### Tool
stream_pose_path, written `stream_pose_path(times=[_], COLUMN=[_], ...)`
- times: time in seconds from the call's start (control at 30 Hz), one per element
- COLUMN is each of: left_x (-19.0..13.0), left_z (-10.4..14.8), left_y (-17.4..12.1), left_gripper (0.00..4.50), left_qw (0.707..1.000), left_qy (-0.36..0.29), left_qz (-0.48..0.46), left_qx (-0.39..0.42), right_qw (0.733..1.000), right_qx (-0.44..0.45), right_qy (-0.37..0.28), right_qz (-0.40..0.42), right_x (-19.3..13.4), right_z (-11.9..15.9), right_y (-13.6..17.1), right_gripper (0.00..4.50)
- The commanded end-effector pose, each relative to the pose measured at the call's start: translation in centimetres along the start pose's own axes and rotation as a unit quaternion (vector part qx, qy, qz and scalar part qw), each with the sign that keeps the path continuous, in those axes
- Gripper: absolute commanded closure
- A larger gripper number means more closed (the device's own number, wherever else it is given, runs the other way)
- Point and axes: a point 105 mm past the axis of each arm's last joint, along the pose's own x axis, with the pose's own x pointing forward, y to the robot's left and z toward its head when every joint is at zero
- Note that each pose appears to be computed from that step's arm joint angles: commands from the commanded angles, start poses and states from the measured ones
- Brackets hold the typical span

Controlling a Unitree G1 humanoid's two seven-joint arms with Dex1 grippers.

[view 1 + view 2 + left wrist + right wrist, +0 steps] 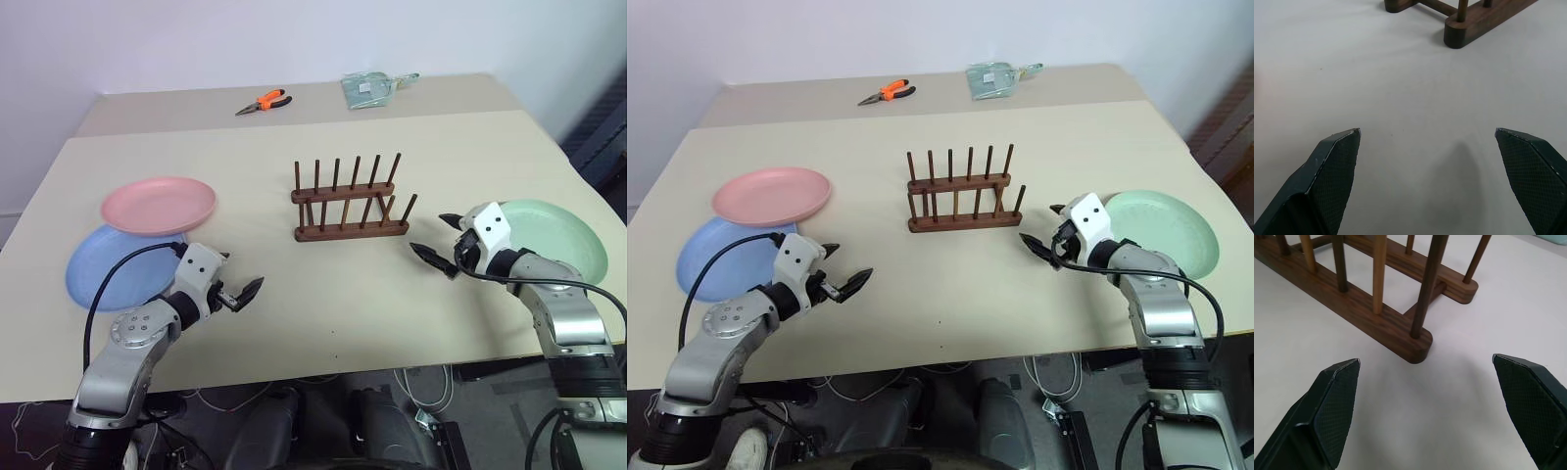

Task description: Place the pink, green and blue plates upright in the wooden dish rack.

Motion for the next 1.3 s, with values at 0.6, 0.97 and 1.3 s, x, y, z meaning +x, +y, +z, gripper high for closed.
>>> stream_pose_path(times=[0.6,0.97,1.3], left_x=[7.3,14.7,13.3], left_z=[2.3,3.0,2.9], left_y=[-1.7,-4.1,-5.8], left_gripper=[0.00,0.00,3.57], left_qw=[0.992,0.966,0.939], left_qy=[-0.018,0.006,-0.011], left_qz=[-0.115,-0.249,-0.327], left_qx=[0.050,0.075,0.104], right_qw=[0.999,0.998,0.997], right_qx=[-0.032,-0.019,-0.037], right_qy=[-0.002,0.008,0.024], right_qz=[0.008,-0.055,-0.056], right_x=[0.6,-2.5,-3.2], right_z=[0.6,-0.4,-0.6], right_y=[2.4,4.1,3.4], right_gripper=[0.02,0.02,0.00])
